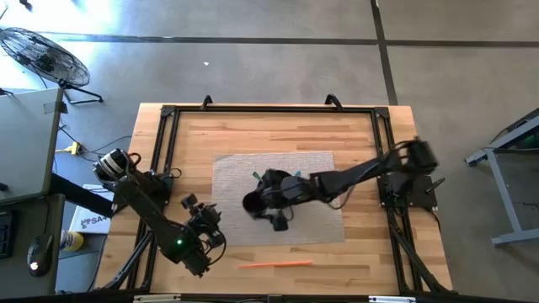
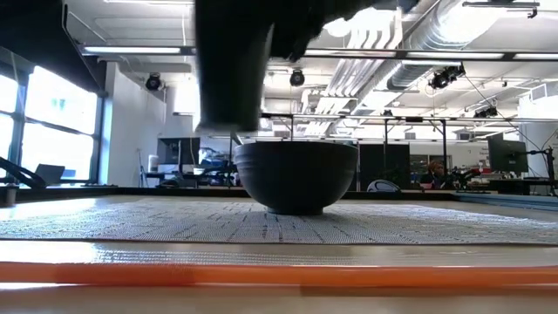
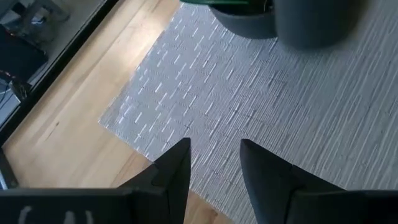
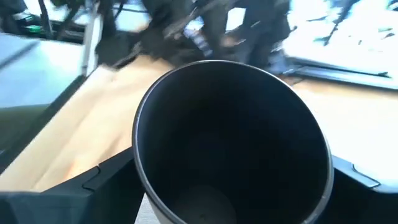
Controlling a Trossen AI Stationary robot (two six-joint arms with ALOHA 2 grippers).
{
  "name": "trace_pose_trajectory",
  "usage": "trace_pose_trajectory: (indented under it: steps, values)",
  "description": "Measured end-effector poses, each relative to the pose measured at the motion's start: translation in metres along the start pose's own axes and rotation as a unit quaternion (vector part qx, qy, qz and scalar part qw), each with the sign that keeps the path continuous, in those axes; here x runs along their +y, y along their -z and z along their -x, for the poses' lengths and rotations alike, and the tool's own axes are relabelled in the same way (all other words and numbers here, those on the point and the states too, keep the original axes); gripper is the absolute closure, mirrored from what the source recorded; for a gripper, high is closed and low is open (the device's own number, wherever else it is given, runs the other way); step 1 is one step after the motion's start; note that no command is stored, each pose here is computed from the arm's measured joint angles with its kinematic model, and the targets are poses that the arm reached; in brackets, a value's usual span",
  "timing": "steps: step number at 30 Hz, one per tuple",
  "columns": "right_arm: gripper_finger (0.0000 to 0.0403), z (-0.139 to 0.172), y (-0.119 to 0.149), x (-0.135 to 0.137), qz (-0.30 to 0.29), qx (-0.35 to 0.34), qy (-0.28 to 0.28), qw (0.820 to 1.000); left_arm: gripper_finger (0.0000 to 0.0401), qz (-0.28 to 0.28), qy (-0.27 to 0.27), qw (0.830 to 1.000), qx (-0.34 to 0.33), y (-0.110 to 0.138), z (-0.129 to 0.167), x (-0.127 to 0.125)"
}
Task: Pick & Place Utensil
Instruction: Put the black cup to the top right of the black bowl on the gray mat
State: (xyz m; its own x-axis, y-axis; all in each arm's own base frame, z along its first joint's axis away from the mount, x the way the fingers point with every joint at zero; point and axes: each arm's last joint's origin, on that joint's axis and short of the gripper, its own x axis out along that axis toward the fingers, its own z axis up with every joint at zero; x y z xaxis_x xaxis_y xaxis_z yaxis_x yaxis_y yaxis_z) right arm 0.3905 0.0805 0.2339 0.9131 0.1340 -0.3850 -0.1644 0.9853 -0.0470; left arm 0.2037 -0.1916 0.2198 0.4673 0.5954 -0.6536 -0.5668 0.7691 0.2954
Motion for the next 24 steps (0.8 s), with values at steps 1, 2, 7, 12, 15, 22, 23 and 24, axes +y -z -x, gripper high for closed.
trace_pose_trajectory:
  steps: [1, 2, 7, 12, 15, 22, 23, 24]
  values:
    - [0.0059, 0.012, -0.009, 0.0, 0.007, -0.002, 0.016, 1.0, 0.0266, 0.0, 0.0, 1.0, 0.001, 0.0, 0.0, 0.0]
    - [0.0059, 0.023, -0.017, 0.0, 0.015, -0.003, 0.031, 0.999, 0.0266, 0.0, 0.0, 1.0, 0.001, 0.0, 0.0, 0.0]
    - [0.0059, 0.088, -0.047, -0.007, 0.018, 0.004, 0.144, 0.989, 0.0266, 0.003, 0.002, 1.0, -0.003, 0.0, 0.0, -0.001]
    - [0.0059, 0.143, -0.034, -0.018, -0.022, 0.002, 0.26, 0.965, 0.0266, 0.016, 0.01, 1.0, -0.021, -0.002, 0.0, -0.003]
    - [0.0059, 0.168, -0.011, -0.022, -0.041, -0.003, 0.314, 0.948, 0.0266, 0.021, 0.014, 0.999, -0.031, -0.003, 0.0, -0.005]
    - [0.0059, 0.191, 0.067, -0.037, -0.102, 0.013, 0.379, 0.92, 0.0266, 0.04, 0.011, 0.999, -0.027, -0.009, -0.007, -0.005]
    - [0.0059, 0.192, 0.077, -0.04, -0.109, 0.017, 0.389, 0.915, 0.0266, 0.043, 0.006, 0.999, -0.024, -0.011, -0.009, -0.004]
    - [0.0059, 0.191, 0.087, -0.042, -0.114, 0.019, 0.399, 0.91, 0.0266, 0.044, 0.002, 0.999, -0.018, -0.013, -0.013, -0.003]
